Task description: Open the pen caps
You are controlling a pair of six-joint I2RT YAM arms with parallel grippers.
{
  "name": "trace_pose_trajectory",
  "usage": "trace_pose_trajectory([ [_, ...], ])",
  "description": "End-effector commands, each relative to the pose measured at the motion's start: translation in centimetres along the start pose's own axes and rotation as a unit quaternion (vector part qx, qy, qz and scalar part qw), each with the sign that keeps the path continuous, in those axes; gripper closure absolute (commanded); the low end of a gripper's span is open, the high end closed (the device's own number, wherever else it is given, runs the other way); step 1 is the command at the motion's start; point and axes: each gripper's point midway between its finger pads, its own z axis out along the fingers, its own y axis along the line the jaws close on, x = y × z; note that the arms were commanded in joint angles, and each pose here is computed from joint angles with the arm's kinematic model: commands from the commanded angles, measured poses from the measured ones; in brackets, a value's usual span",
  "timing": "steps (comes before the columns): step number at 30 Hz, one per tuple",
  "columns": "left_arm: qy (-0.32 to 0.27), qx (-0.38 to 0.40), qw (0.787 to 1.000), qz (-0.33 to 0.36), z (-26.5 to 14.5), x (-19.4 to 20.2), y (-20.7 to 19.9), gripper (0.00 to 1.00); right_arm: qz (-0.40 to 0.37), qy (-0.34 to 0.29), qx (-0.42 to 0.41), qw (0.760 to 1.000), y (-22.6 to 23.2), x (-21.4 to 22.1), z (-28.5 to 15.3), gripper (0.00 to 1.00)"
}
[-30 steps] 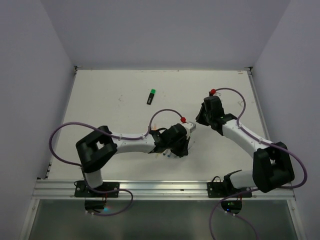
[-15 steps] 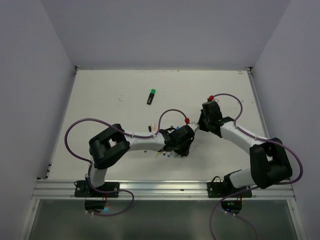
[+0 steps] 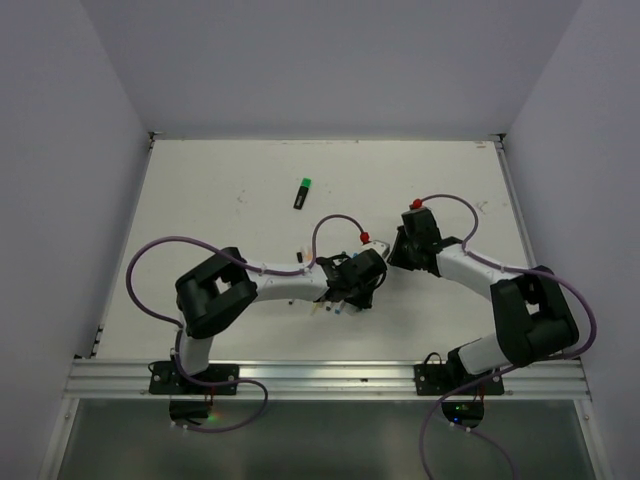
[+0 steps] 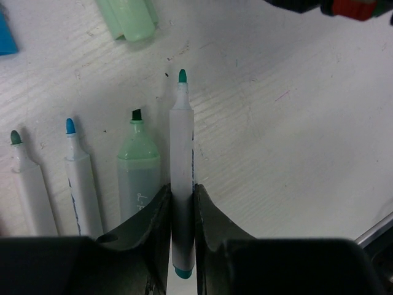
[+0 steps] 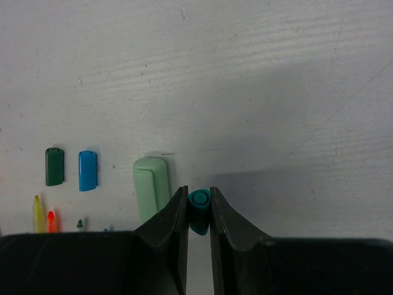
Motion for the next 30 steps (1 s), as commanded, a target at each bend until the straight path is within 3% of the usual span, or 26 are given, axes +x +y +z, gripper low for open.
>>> trace_pose_trajectory([
  [1,0.042,-0.073,0.996,-0.001,0.0,2.9,4.1,0.78,0.011,0.003,-0.023,1.000,0.9,0.1,0.5,0.94],
  [14,0.031,-0.069,0.997,0.000,-0.5,2.4,3.9,0.70,0.014,0.017,-0.024,0.999,0.8,1.2,0.8,0.77],
  [23,-0.036,-0.031,0.999,-0.019,-4.1,-1.3,2.1,0.69,0.016,0.011,-0.029,0.999,1.0,1.0,0.1,0.62],
  [30,-0.094,-0.018,0.995,-0.029,-7.9,-4.7,1.7,0.66,0.012,-0.032,-0.061,0.998,2.6,-1.7,-3.3,0.56],
])
